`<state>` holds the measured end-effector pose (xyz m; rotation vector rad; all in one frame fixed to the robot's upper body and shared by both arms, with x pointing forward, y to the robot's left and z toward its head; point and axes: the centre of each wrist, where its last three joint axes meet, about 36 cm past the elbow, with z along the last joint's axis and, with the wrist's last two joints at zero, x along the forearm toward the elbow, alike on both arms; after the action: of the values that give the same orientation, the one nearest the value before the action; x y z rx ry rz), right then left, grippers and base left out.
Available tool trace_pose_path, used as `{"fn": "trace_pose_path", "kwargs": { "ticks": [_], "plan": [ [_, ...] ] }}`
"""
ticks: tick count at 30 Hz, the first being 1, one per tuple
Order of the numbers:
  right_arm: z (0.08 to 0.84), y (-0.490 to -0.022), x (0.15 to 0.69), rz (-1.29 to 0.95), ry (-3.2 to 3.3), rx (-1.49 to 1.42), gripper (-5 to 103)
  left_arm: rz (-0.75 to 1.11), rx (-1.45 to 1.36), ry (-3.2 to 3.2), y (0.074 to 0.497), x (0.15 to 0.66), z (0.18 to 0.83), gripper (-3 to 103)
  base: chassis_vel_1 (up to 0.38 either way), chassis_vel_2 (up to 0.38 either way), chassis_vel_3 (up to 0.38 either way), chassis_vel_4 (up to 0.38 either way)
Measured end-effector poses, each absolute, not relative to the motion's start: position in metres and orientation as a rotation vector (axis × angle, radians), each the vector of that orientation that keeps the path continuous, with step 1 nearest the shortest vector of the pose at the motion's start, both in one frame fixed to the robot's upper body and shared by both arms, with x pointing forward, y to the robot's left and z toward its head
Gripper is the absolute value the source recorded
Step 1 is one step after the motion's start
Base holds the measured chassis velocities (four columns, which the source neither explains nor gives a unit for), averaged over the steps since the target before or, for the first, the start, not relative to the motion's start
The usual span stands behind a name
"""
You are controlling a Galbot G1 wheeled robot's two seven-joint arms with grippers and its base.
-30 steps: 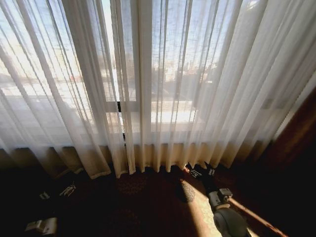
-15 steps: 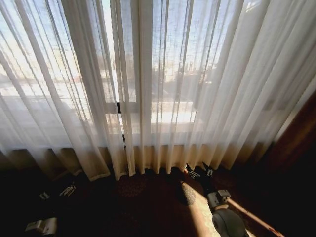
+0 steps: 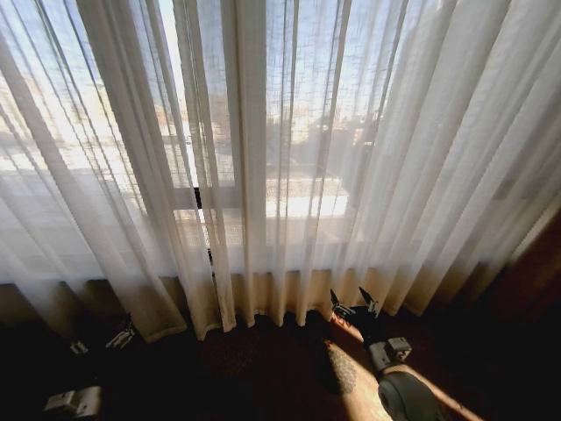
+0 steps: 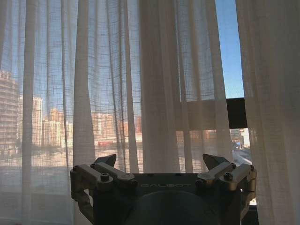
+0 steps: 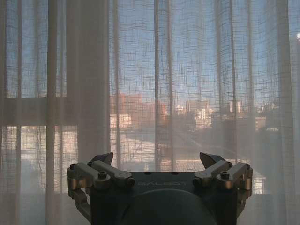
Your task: Open the curtains by pulling them apart, changing their state from closed to fully open.
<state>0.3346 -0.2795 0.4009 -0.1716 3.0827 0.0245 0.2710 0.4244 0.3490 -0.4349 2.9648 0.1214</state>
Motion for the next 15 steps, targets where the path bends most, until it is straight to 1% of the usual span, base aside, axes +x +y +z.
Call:
{"fn": "trace_pose_path", "kwargs": {
  "ticks": [2, 4, 9, 11, 15],
  "plan": [
    [0.3991, -0.2784, 0.3356, 0.035, 3.06, -0.18, 100, 0.122, -0.435, 2.965, 0.4244, 0.2708, 0.3489, 100, -0.377, 0.361, 0.389, -0.356],
    [0.3978, -0.2778, 0.3361, 0.039, 3.047, -0.19, 100, 0.122, -0.435, 2.965, 0.4244, 0.2708, 0.3489, 100, -0.298, 0.355, 0.268, -0.333],
    [0.3959, -0.2743, 0.3373, 0.054, 3.027, -0.203, 100, 0.122, -0.435, 2.965, 0.4244, 0.2711, 0.349, 100, -0.219, 0.276, 0.228, -0.273],
    [0.3956, -0.2742, 0.3378, 0.052, 3.021, -0.206, 100, 0.122, -0.435, 2.965, 0.4244, 0.271, 0.349, 100, -0.141, 0.178, 0.185, -0.131],
    [0.3949, -0.2784, 0.3373, 0.02, 3.023, -0.233, 100, 0.122, -0.435, 2.965, 0.4244, 0.271, 0.349, 100, -0.059, 0.089, 0.053, -0.042]
  ]
}}
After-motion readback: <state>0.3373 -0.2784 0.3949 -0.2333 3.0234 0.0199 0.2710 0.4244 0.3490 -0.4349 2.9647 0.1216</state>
